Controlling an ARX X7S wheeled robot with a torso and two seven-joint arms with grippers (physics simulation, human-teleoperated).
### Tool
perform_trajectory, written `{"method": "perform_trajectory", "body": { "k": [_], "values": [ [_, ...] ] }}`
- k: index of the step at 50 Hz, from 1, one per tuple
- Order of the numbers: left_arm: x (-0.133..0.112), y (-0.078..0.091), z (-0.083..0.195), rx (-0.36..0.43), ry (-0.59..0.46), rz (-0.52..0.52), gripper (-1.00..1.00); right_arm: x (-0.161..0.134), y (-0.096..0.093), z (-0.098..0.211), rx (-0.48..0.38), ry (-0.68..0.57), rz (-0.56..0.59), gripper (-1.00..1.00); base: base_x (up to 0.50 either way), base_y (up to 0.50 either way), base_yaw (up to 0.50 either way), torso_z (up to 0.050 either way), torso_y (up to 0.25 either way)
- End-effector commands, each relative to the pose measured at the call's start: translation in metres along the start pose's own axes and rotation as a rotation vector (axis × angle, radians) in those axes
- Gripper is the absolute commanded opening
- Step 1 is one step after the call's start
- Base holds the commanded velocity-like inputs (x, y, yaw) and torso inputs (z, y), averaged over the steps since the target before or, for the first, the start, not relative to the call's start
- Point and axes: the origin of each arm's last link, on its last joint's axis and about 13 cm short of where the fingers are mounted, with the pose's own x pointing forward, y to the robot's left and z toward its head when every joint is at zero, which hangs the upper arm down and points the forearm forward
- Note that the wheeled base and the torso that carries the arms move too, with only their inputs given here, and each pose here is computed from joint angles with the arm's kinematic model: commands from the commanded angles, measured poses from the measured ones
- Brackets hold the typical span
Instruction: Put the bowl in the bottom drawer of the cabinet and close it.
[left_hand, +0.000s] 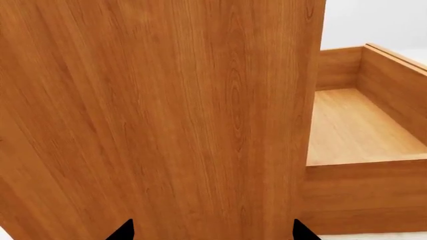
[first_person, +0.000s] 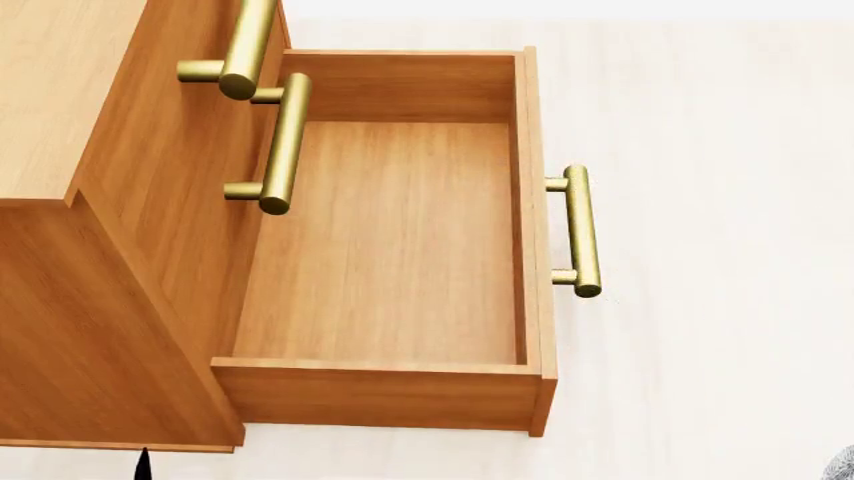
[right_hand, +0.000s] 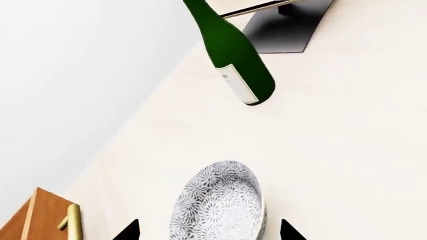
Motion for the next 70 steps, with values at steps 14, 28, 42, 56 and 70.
{"method": "perform_trajectory", "body": {
  "k": [14, 28, 42, 56, 70],
  "values": [
    [0.001, 0.0, 0.002, -0.029, -0.016, -0.012, 1.0, -0.007, -0.012, -0.005, 0.123, -0.014, -0.045, 1.0, 0.0, 0.0, 0.0, 0.0, 0.0],
    [0.002, 0.0, 0.002, -0.031, -0.017, -0.013, 1.0, 0.037, -0.039, -0.023, 0.112, 0.005, -0.09, 1.0, 0.0, 0.0, 0.0, 0.0, 0.0],
    [0.002, 0.001, 0.002, -0.03, -0.015, -0.011, 1.0, 0.061, -0.024, -0.032, 0.092, 0.026, -0.077, 1.0, 0.0, 0.0, 0.0, 0.0, 0.0],
    [0.002, 0.0, 0.001, -0.03, -0.015, -0.012, 1.0, 0.066, -0.023, -0.038, 0.098, 0.036, -0.075, 1.0, 0.0, 0.0, 0.0, 0.0, 0.0],
    [0.002, 0.0, 0.001, -0.031, -0.015, -0.013, 1.0, 0.075, -0.02, -0.044, 0.112, 0.04, -0.085, 1.0, 0.0, 0.0, 0.0, 0.0, 0.0]
  ]
}}
